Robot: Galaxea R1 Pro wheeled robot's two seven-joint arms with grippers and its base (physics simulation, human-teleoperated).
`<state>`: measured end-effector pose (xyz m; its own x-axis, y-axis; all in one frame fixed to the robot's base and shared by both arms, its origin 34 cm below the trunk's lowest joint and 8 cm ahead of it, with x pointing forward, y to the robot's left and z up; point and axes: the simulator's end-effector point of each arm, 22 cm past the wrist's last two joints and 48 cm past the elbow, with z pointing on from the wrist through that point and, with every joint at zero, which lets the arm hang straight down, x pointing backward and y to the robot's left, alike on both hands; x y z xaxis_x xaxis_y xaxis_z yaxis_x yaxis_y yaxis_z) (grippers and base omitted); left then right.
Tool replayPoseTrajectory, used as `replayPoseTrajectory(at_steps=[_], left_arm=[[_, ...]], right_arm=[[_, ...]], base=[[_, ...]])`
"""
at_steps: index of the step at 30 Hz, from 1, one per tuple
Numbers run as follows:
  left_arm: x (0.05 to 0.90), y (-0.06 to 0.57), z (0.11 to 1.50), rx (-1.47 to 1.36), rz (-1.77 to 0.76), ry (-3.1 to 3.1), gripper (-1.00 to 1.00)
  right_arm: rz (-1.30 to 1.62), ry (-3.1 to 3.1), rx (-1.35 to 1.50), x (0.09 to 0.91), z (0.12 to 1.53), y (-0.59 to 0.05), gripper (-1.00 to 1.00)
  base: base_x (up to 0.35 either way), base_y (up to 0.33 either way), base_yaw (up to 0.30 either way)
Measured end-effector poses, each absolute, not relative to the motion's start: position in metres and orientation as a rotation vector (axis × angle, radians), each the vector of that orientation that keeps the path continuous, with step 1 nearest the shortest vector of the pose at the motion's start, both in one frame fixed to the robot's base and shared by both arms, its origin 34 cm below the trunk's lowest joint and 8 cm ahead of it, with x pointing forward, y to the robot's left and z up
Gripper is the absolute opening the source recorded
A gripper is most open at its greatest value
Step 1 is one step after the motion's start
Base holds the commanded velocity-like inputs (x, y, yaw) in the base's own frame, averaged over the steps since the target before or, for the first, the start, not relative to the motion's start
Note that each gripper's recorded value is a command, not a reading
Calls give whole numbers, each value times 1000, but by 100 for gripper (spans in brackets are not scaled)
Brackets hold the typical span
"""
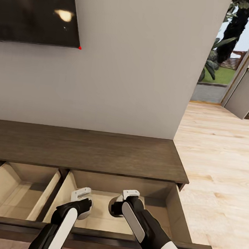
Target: Place each of the two pumpkins and all three candles from the living room inside a cabinet in the living room (use any cabinet), then make sure every cabinet is closed, and position the cauldron so it is next to a table in the living room.
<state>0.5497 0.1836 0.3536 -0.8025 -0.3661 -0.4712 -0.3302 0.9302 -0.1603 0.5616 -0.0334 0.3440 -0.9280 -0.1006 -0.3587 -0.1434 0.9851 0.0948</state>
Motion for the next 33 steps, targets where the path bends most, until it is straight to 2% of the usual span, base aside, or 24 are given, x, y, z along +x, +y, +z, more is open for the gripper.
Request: replayPoseTrajectory(at_steps=[16, 17, 21, 22, 33], left_arm=[[548, 183, 348, -501, -94, 2586, -100], [548, 183, 348, -501, -94, 2586, -100], [548, 183, 348, -501, -94, 2586, -100], [548, 183, 348, -501, -95, 2586, 100], [551, 183, 354, -501, -96, 2572, 100]], right_arm=[[171, 2783, -176, 559, 338, -33, -100], [171, 2783, -176, 559, 338, -33, 100], [172, 2782, -175, 560, 338, -33, 100], [172, 2782, -175, 560, 338, -33, 100], [172, 2775, -176, 561, 342, -33, 100]], base=[[9, 0, 0], [0, 0, 0], [0, 0, 0], [0, 0, 0], [0, 0, 0]])
